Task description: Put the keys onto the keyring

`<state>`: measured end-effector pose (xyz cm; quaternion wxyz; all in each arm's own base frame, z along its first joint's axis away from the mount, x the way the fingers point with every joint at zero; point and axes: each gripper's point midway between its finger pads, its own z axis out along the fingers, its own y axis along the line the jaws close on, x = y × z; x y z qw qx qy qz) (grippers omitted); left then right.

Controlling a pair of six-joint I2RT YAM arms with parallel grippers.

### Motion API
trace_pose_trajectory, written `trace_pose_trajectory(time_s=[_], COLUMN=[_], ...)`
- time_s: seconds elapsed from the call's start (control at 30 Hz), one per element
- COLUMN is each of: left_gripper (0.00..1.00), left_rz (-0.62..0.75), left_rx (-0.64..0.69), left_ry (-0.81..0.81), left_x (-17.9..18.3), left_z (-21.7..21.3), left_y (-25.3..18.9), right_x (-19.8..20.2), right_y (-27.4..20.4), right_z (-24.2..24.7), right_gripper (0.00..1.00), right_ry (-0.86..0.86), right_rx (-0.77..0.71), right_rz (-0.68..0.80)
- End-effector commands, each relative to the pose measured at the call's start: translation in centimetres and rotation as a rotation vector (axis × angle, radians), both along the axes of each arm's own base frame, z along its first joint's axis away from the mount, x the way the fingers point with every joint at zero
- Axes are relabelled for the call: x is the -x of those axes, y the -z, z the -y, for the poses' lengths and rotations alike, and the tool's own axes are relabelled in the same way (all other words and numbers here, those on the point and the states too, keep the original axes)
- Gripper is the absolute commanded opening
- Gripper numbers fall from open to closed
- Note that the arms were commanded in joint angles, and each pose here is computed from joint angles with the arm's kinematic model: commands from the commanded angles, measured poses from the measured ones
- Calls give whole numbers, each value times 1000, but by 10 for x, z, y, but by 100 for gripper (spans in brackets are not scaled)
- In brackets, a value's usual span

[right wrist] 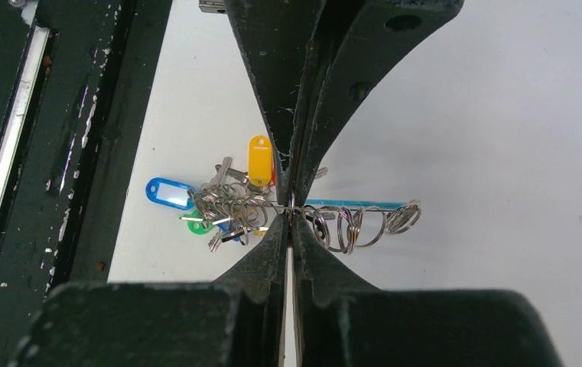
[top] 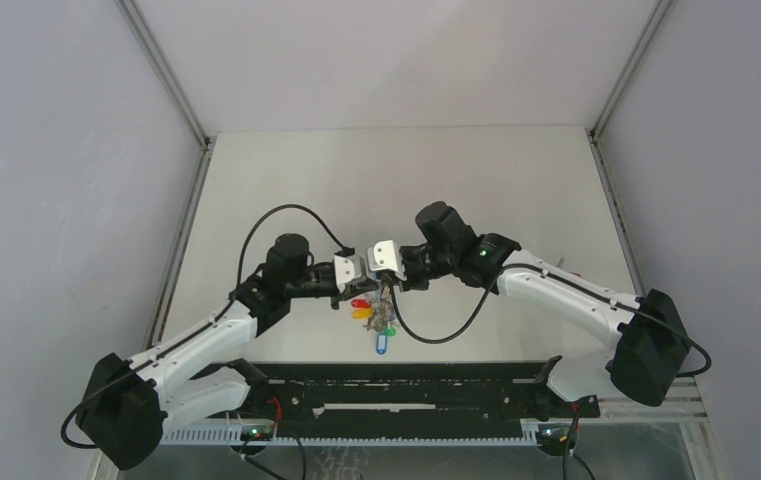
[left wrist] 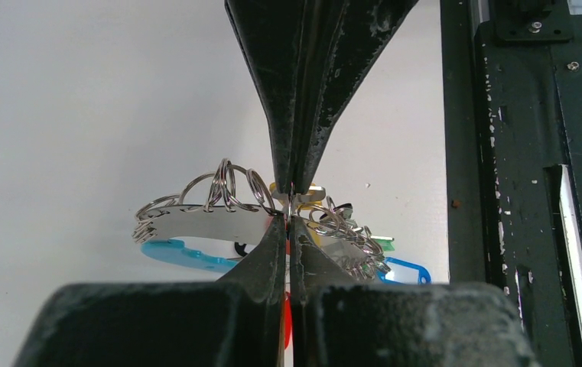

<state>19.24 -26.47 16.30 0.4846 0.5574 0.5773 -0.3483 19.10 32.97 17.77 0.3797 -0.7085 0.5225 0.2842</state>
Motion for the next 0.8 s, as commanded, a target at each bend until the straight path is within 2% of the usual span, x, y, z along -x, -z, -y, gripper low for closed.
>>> trace_pose_trajectory(time_s=[0.0,0.6,0.77], left_gripper=[0,0,0], left_rz=[123,117,115], left_rx=[121,114,111], left_ry=[42,-17,-31], left_x=[1,-8,-10], left_z=[11,8,7], left_y=[-39,-37,-36], right_x=[1,2,3], right_y=[-19,-24,-28], right_z=[-18,-13,-8], right_gripper=[0,0,11], right_ry=[-39,-11,4], right_rx=[-71,-66,-78], right_rz=[13,55,80])
